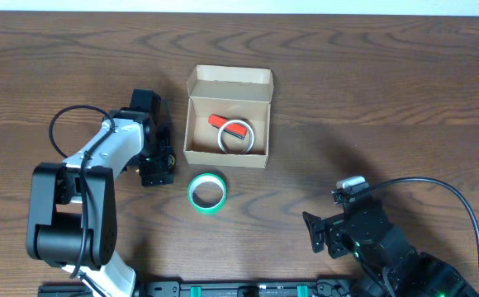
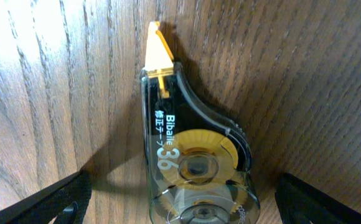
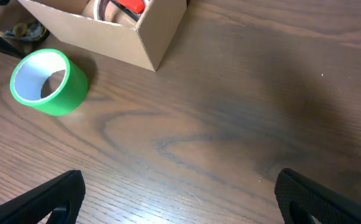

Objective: Pack container
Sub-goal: 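Move the left gripper to the black correction-tape dispenser and grasp it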

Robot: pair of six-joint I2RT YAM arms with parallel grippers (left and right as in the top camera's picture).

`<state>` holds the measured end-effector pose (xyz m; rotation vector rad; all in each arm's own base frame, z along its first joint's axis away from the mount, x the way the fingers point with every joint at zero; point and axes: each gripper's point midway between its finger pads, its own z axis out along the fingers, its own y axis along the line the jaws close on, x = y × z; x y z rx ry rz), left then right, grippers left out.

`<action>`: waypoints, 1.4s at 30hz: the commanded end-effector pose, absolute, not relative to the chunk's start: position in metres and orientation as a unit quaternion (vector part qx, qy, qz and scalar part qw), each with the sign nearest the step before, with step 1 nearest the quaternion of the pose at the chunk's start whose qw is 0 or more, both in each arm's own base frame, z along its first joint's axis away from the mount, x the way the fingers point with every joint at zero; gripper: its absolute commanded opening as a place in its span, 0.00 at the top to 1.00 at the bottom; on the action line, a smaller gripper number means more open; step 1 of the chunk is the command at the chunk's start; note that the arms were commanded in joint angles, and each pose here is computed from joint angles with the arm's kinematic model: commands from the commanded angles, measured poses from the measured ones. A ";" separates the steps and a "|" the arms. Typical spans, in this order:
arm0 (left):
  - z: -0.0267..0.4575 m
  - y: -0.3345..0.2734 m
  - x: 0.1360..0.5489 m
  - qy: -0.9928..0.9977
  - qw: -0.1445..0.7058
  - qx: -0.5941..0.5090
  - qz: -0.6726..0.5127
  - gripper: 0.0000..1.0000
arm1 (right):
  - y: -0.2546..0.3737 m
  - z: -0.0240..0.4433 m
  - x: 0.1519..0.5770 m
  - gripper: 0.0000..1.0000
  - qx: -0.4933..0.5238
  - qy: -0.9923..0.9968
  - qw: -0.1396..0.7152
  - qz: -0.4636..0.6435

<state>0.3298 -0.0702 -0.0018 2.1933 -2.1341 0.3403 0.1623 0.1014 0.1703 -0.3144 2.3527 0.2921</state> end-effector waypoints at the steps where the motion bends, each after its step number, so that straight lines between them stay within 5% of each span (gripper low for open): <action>1: -0.014 -0.076 0.322 -0.695 0.053 0.710 0.099 0.00 | 0.101 0.171 0.162 0.01 -0.120 0.915 0.368 0.115; 9: -0.015 -0.076 0.322 -0.695 0.054 0.710 0.098 0.32 | 0.101 0.171 0.162 0.01 -0.120 0.915 0.368 0.115; 20: -0.016 -0.073 0.323 -0.695 0.047 0.712 0.093 0.54 | 0.101 0.171 0.162 0.01 -0.120 0.915 0.368 0.115; 42: 0.013 -0.066 0.335 -0.695 -0.002 0.709 0.117 0.57 | 0.101 0.171 0.162 0.01 -0.120 0.915 0.368 0.115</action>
